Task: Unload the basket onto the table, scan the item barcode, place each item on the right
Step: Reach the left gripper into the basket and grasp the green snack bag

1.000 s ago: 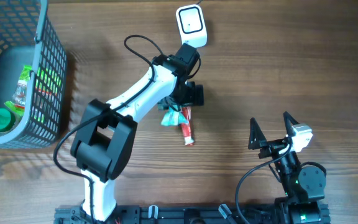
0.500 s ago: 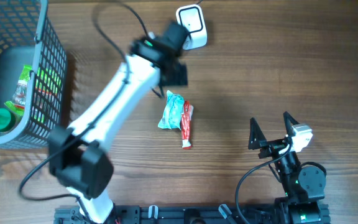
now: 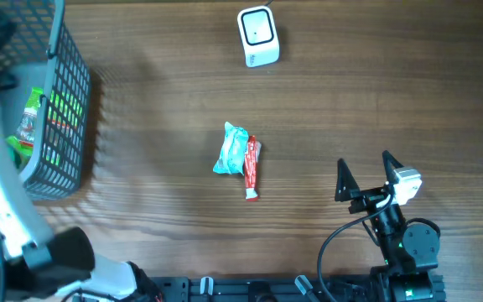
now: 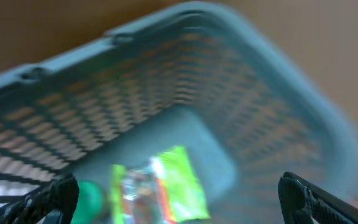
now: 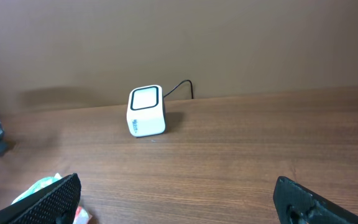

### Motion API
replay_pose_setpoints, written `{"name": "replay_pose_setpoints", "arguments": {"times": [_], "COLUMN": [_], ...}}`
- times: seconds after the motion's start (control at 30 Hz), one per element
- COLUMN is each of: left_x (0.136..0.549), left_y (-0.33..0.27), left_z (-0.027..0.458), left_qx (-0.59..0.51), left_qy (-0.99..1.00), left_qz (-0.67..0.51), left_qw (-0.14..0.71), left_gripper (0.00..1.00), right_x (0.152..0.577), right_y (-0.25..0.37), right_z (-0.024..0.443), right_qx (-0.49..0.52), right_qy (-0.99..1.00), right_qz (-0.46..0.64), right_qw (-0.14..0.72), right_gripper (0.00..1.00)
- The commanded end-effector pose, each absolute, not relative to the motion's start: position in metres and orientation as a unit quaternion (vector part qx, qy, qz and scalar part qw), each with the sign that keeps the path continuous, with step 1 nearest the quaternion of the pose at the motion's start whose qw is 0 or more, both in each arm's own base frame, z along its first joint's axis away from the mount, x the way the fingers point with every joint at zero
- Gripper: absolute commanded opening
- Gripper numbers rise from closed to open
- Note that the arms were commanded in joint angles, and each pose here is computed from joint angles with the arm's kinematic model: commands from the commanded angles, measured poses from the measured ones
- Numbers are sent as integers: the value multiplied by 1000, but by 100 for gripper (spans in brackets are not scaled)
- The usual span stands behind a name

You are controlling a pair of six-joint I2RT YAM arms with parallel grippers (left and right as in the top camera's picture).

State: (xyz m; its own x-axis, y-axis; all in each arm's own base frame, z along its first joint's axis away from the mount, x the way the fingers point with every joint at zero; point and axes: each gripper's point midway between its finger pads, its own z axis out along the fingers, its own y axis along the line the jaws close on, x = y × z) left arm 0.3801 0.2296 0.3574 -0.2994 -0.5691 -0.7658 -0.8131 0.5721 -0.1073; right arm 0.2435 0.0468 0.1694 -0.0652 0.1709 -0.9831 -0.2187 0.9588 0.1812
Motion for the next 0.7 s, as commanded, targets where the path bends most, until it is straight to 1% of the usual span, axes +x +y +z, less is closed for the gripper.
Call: {"name": "replay_pose_setpoints", "arguments": {"times": [0.0, 0.13, 0.23, 0.37, 0.43, 0.67], "left_x": [377, 393, 395, 400, 407, 404], "left_y": [264, 280, 291, 293, 285, 281], "left_z": [314, 250, 198, 143, 112, 47], "left_qx": [-434, -367, -360, -359, -331, -310], "left_qy": [822, 883, 903, 917, 933, 948], "left_qz": [138, 93, 84, 67, 35, 14], "left_qw": [343, 277, 218, 160, 135, 71], "left_gripper": [100, 100, 100, 100, 100, 100], "right_x": [244, 244, 244, 244, 244, 244], "right_y": [45, 45, 45, 45, 45, 45], "right_z": [171, 171, 171, 171, 171, 171], "right_qx": [-10, -10, -10, -10, -10, -10], "right_qy": [713, 713, 713, 713, 713, 713], "right_qz": [141, 141, 140, 141, 140, 140], "right_qw": [687, 687, 687, 687, 687, 687], "right_gripper": [100, 100, 100, 100, 100, 100]}}
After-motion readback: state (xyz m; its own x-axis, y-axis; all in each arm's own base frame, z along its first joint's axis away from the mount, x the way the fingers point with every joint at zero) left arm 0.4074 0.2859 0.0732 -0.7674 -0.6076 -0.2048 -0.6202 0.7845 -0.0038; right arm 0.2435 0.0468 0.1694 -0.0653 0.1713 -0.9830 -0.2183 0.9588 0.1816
